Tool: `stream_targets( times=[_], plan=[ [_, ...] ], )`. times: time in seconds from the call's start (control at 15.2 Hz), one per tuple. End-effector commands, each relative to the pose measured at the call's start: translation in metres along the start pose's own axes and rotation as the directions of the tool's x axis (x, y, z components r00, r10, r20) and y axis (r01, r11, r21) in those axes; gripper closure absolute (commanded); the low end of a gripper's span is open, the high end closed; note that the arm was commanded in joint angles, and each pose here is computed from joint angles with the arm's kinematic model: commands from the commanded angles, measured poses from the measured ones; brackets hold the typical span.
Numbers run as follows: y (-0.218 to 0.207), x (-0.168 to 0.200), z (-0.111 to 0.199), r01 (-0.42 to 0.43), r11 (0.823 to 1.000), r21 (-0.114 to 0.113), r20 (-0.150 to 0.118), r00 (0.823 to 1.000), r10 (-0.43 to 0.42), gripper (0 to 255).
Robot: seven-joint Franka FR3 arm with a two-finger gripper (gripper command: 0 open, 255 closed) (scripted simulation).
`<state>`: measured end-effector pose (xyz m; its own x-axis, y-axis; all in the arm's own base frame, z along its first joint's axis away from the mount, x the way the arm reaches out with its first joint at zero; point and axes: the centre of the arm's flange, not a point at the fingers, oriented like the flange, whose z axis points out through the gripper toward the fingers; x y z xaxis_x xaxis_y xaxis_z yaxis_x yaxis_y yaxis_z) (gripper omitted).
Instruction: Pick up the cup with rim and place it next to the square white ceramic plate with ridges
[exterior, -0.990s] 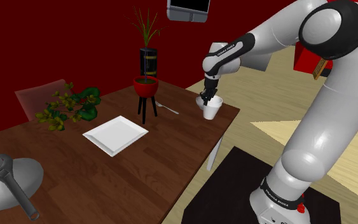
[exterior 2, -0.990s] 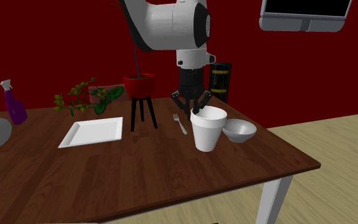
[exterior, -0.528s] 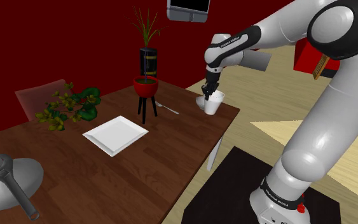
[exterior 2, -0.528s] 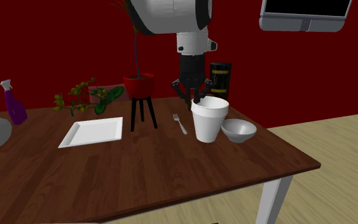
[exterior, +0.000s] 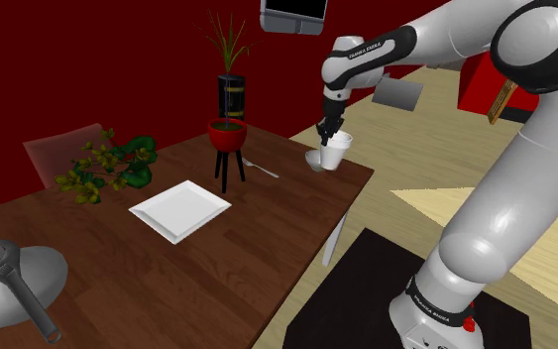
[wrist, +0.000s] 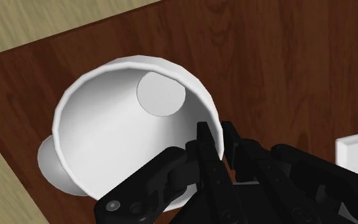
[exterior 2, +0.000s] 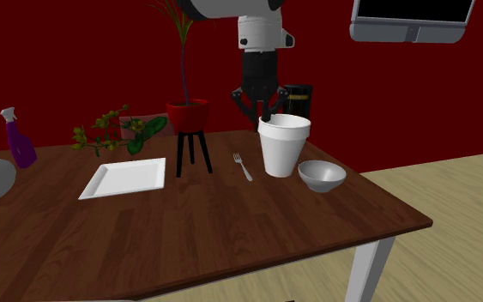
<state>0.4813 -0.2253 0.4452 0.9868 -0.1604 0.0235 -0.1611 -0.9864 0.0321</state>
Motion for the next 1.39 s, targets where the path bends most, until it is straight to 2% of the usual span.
stream_targets(
  times=[0.0,0.46,1.32],
  plan=[
    [0.0,-0.001,-0.011,0.0,1.0,0.0,0.0,1.0,0.0,255],
    [0.002,0.0,-0.043,0.0,1.0,0.0,0.0,1.0,0.0,255],
    [-0.17,0.009,-0.049,0.0,1.0,0.0,0.0,1.0,0.0,255]
  ],
)
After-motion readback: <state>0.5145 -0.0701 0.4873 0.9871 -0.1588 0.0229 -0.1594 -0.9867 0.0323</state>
